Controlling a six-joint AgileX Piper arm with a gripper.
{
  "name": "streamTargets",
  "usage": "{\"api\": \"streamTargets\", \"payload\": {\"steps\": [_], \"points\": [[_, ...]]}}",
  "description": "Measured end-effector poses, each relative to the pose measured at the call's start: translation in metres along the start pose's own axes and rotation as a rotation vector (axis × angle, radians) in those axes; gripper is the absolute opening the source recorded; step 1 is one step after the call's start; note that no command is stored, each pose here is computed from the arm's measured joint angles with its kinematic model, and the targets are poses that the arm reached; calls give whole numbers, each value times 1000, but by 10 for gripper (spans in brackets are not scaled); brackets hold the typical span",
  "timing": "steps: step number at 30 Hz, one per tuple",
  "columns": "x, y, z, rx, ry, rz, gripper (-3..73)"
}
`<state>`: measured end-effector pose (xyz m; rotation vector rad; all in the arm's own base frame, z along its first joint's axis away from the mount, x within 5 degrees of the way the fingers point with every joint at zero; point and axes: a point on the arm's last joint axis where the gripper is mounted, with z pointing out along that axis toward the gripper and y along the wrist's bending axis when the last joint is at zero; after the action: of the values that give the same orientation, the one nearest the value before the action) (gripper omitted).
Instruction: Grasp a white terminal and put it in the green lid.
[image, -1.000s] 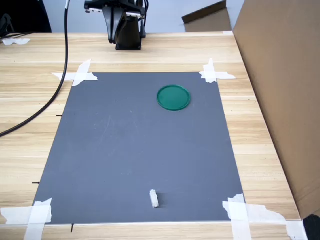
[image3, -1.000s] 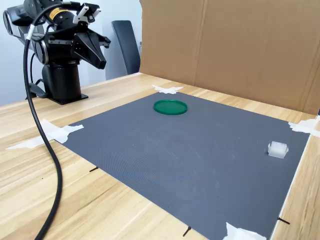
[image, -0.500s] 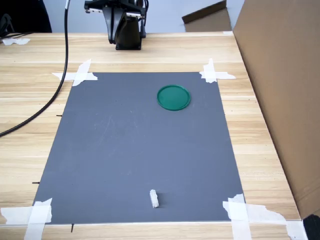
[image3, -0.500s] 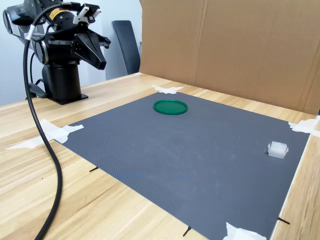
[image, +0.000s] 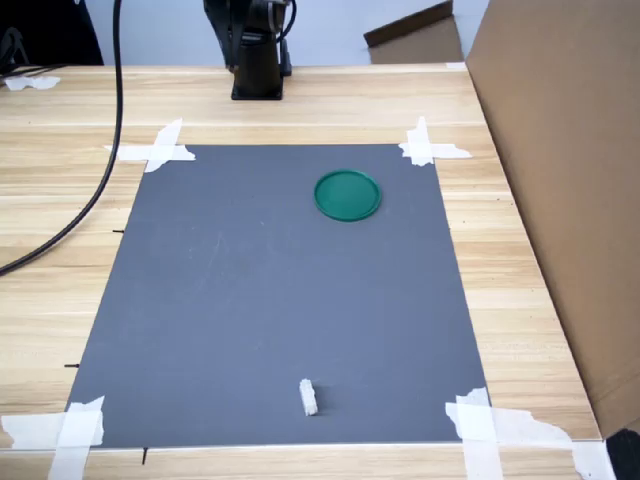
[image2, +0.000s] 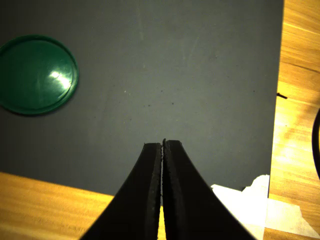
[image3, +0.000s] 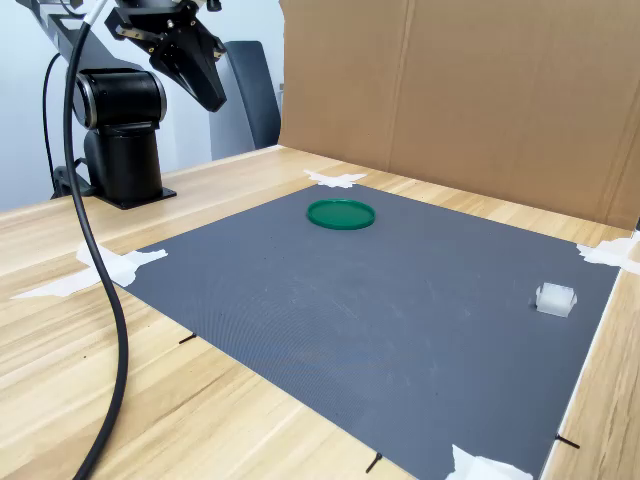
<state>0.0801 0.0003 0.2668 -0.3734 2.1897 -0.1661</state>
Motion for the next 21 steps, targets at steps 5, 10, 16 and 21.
{"api": "streamTargets", "payload": {"steps": [5, 10, 16, 21], "points": [[-22, -8, 1, -56, 78, -30, -28], [-46, -19, 10, -106, 161, -29, -28], [-76, -34, 29, -138, 226, -8, -28], [-100, -39, 53, -182, 264, -44, -28]]}}
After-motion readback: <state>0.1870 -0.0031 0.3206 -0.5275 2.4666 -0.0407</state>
